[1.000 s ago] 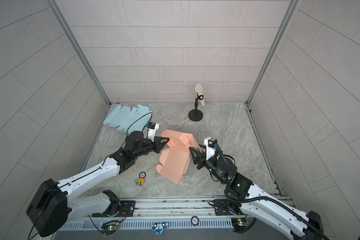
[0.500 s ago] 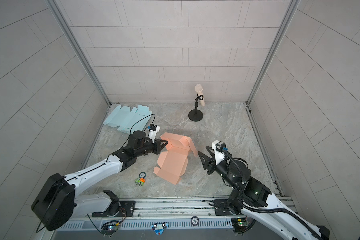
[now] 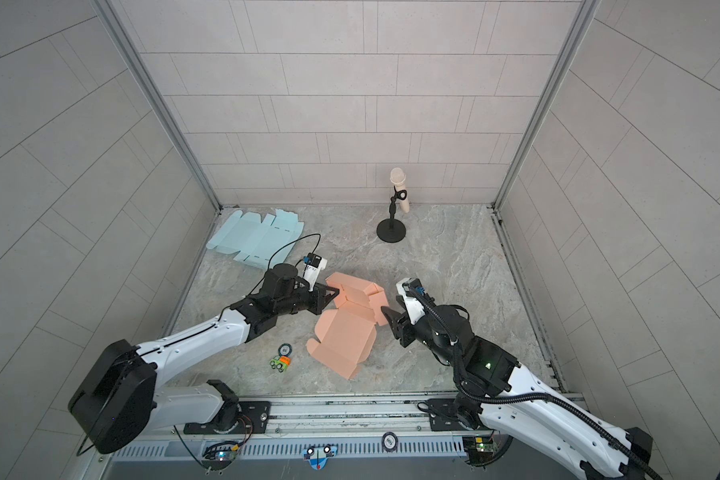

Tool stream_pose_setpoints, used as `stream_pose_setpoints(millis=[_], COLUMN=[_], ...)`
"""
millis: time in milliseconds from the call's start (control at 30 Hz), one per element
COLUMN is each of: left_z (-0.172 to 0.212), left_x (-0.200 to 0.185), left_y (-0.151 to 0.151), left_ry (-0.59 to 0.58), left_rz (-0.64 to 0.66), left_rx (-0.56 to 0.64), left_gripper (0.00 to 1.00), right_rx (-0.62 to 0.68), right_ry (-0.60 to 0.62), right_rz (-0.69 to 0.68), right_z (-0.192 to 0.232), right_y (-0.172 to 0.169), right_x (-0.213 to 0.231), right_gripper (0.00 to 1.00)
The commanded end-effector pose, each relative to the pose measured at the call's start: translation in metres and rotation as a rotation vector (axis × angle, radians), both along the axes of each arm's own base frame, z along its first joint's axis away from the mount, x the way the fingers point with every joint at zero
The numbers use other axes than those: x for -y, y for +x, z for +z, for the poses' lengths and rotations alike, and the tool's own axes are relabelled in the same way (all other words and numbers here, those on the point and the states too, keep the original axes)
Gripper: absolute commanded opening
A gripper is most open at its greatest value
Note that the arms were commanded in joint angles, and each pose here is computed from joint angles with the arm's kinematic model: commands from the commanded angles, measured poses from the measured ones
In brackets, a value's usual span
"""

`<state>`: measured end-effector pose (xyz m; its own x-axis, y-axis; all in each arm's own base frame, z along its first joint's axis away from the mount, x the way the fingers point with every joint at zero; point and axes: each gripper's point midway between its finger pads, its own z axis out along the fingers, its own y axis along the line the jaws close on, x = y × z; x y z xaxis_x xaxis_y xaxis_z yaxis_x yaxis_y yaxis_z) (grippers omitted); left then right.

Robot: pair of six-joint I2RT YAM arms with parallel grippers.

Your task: Fold the paper box

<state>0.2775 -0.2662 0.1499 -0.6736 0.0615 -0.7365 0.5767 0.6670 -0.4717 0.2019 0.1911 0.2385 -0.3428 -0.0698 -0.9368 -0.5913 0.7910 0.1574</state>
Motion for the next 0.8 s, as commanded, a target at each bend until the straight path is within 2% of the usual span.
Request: stream_pose_setpoints(millis=[0, 233, 400, 433, 667, 767], left_z=[0.013, 0.009, 0.006, 0.005, -0.002, -0.005], left_x=[0.010, 0.011, 0.011, 0.012, 0.014, 0.013], left_y=[0.000, 0.000, 0.002, 0.003, 0.004, 0.004], left_ry=[-0.011, 0.010, 0.032, 0.037, 0.084, 0.091], left_rz=[-0.039, -0.032, -0.013, -0.008, 0.039, 0.063], left_rx=[0.035, 0.033, 0.027, 0.027, 0.010, 0.000], left_gripper=[0.10, 0.10, 0.10, 0.10, 0.09, 0.08], right_rx=[0.015, -0.037, -0.095, -0.090, -0.147, -0.165], right_ry=[0.036, 0.041, -0.002, -0.001, -0.140, -0.171], right_rz=[0.028, 0.057, 0.091, 0.084, -0.132, -0.183], right_z=[0.010, 0.003, -0.014, -0.006, -0.029, -0.036], right_y=[0.001, 0.004, 0.008, 0.013, 0.044, 0.050], right_x=[-0.009, -0.023, -0.038, -0.041, -0.032, -0.034], right_gripper=[0.48, 0.40, 0.39, 0.38, 0.44, 0.43])
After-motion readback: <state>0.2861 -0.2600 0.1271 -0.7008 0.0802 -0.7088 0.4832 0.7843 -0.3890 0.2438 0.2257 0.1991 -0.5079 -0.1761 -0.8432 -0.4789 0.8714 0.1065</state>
